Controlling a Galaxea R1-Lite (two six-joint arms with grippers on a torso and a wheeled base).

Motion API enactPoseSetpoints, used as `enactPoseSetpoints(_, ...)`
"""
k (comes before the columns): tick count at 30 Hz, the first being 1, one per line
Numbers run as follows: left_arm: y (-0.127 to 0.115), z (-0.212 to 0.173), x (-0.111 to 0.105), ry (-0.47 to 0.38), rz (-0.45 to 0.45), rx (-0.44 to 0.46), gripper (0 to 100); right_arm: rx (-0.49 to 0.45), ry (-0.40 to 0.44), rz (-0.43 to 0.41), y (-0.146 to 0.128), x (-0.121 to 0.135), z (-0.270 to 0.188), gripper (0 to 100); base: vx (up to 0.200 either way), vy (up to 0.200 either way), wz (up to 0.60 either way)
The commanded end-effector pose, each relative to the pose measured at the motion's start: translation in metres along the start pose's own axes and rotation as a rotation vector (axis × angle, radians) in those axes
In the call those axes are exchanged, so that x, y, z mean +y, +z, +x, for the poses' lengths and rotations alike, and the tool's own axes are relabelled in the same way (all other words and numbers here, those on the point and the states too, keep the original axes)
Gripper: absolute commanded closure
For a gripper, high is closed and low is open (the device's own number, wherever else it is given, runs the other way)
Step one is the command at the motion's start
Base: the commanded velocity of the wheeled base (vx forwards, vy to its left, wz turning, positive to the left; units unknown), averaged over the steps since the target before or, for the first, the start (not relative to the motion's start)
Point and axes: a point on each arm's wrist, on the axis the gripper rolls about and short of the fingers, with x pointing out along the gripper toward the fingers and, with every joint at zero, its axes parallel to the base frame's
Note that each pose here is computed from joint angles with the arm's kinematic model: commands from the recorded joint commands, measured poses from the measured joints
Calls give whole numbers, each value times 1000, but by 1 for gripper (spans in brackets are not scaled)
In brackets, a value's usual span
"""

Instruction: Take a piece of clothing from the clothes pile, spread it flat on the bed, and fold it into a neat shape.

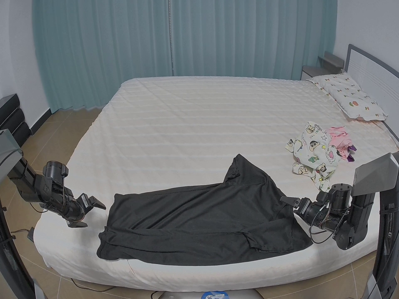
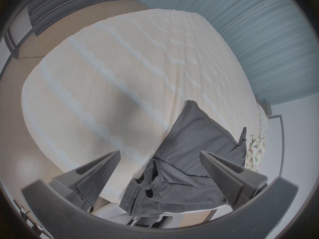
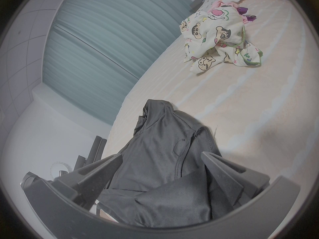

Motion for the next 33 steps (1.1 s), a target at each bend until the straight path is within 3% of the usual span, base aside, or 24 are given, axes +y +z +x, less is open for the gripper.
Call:
enactPoseSetpoints(1, 1, 1, -4, -10, 5, -4, 0, -10, 14, -10, 0, 3, 2, 0, 200, 0, 0)
enactPoseSetpoints(6, 10, 2, -14, -34, -27, -32, 0, -12, 6, -16, -3, 4, 4, 0, 200, 0, 0)
enactPoseSetpoints(13, 16, 16, -21, -46, -12, -27, 0, -10, 6, -16, -3, 4, 4, 0, 0, 0, 0)
enactPoseSetpoints(17, 15, 28, -26, -65, 32, -32, 0, -10, 6, -16, -3, 4, 4, 0, 0, 0, 0)
enactPoseSetpoints(24, 15, 50, -33, -90, 197, -59, 0, -7, 3, -14, -4, 3, 4, 0, 0, 0, 0)
enactPoseSetpoints(33, 21, 64, -42, -101, 241, -68, 0, -1, 6, -18, -6, 4, 5, 0, 0, 0, 0)
